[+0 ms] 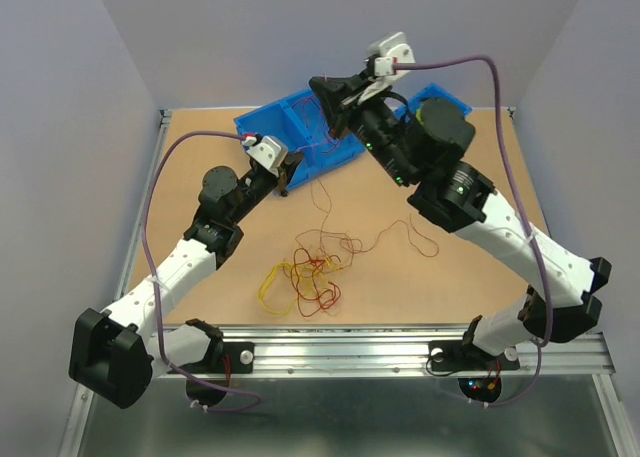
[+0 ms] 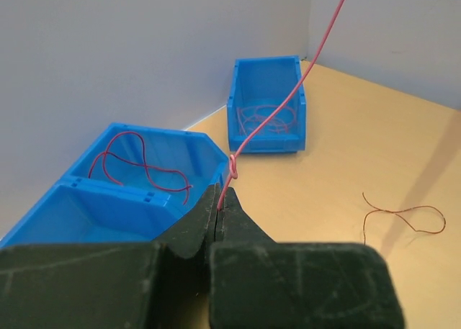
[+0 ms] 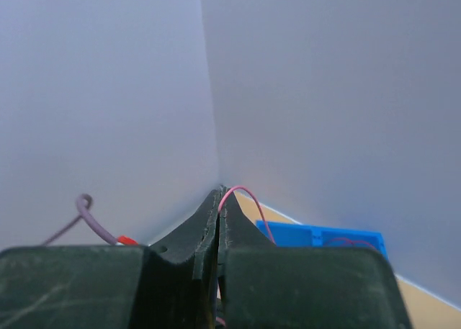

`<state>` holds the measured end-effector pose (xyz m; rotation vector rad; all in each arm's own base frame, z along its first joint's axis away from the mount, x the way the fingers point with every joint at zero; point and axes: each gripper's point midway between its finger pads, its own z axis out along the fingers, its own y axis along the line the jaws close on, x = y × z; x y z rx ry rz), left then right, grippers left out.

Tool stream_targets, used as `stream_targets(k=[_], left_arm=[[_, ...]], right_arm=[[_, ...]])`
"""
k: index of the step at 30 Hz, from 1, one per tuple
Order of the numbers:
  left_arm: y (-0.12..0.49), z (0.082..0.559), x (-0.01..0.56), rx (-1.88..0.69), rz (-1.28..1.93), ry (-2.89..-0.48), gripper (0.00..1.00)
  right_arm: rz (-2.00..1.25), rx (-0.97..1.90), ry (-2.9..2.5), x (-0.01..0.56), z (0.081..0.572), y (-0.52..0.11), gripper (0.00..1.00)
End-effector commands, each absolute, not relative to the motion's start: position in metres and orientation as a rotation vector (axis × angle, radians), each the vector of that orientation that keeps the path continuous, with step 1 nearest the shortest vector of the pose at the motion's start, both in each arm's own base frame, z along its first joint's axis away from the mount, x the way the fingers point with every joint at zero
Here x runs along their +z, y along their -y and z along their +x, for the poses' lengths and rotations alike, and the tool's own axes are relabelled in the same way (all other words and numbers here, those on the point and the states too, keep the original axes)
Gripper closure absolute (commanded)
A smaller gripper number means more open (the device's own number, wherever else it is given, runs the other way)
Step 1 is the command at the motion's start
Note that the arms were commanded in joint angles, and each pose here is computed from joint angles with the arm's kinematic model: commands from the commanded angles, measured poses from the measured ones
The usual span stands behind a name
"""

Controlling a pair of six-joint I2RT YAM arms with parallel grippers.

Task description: Untangle the cables

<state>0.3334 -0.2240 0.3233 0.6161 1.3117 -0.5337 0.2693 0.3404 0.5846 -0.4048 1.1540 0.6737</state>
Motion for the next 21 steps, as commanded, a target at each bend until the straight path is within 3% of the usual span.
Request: stream_targets(k=[1, 5, 10, 13, 16, 17, 21], left_arm=[[0.219, 0.335, 0.359, -0.516, 0.572, -1.238, 1.0], [0.22, 0.336, 0.357, -0.52, 0.579, -1.247, 0.99], [0.245, 0.32, 0.337, -0.63, 0.751, -1.234, 0.78], [0.254, 0.316, 0.33, -0.677, 0.8, -1.237, 0.73], [0.267, 0.303, 0.322, -0.754, 0.904, -1.213, 0.54], [0.272, 0.295, 0.318, -0.797, 0.953, -1.199, 0.38], [0.277, 0.292, 0.312, -0.827, 0.984, -1.2, 0.17]], right_arm=[[-0.408, 0.503, -1.225, 0.555, 0.293, -0.337, 0.99], [-0.395, 0.486, -1.264, 0.539, 0.32, -0.335, 0.99], [-0.379, 0.503, -1.272, 0.536, 0.341, -0.332, 0.99], [-0.361, 0.498, -1.273, 0.538, 0.344, -0.329, 0.99], [-0.34, 0.498, -1.274, 0.541, 0.346, -0.325, 0.99], [-0.345, 0.504, -1.27, 0.542, 0.345, -0.324, 0.99], [-0.359, 0.545, -1.258, 0.546, 0.338, -0.326, 1.0]])
